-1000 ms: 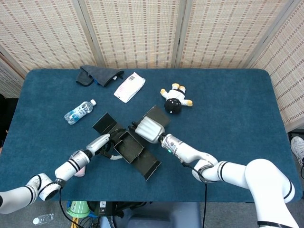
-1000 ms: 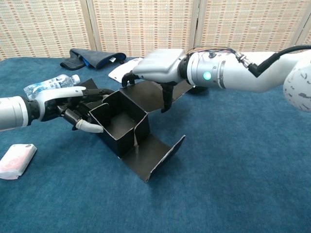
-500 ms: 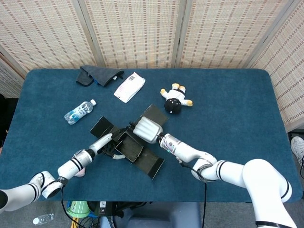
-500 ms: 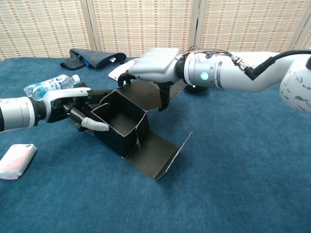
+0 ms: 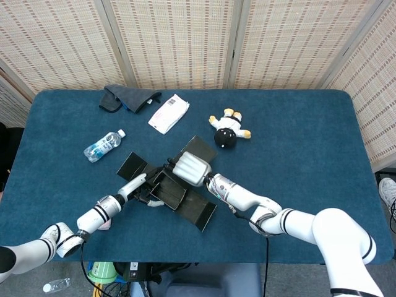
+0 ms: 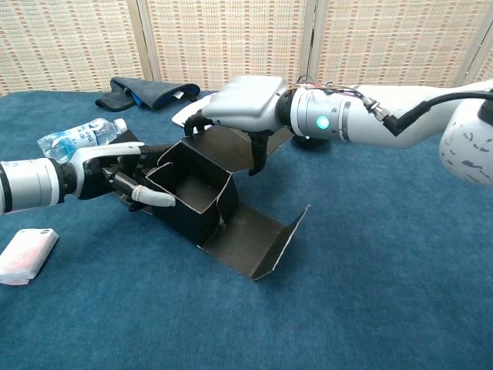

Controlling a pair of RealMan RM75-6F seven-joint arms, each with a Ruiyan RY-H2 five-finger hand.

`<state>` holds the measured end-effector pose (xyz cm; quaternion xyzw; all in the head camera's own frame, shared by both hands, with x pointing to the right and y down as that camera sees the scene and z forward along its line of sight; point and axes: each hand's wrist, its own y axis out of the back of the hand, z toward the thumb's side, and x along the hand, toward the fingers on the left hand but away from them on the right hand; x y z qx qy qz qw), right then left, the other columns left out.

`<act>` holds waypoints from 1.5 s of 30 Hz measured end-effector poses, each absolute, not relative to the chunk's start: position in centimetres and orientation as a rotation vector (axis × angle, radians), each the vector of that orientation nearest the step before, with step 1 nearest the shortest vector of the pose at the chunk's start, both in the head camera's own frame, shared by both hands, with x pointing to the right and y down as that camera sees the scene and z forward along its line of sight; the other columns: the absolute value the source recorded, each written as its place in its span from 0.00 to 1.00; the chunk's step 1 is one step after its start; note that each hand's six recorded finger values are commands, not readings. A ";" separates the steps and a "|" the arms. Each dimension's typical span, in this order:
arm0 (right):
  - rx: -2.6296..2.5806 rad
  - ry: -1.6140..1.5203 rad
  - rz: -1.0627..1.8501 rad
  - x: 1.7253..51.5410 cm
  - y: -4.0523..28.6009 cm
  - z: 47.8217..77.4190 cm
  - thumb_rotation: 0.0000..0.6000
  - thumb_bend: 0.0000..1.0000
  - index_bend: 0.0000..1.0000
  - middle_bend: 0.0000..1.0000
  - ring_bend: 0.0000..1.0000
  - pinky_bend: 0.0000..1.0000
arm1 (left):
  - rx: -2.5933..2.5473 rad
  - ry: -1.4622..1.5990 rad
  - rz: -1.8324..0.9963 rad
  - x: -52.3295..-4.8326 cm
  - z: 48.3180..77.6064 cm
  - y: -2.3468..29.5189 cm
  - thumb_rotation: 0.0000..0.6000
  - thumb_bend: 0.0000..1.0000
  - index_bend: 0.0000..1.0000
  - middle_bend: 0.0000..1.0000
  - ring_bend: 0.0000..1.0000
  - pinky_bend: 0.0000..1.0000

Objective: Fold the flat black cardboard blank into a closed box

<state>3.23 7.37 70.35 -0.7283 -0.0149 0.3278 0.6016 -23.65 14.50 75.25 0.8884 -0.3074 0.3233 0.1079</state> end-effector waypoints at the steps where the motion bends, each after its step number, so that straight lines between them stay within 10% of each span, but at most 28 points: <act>1: -1.688 -0.036 0.759 3.2 7.4 70.4 1.00 0.06 0.30 0.31 0.82 1.00 | 2.614 -0.907 0.948 -23.7 75.3 14.5 1.00 0.15 0.07 0.00 0.57 0.74; 28: -1.694 -0.060 0.824 4.0 6.9 71.0 1.00 0.06 0.22 0.22 0.80 1.00 | 2.575 -0.951 0.916 -23.8 75.7 14.4 1.00 0.15 0.25 0.19 0.58 0.74; 45: -1.758 -0.153 0.842 5.1 6.2 70.0 1.00 0.06 0.00 0.13 0.78 1.00 | 2.544 -0.996 0.925 -25.3 75.5 14.0 1.00 0.15 0.24 0.19 0.57 0.74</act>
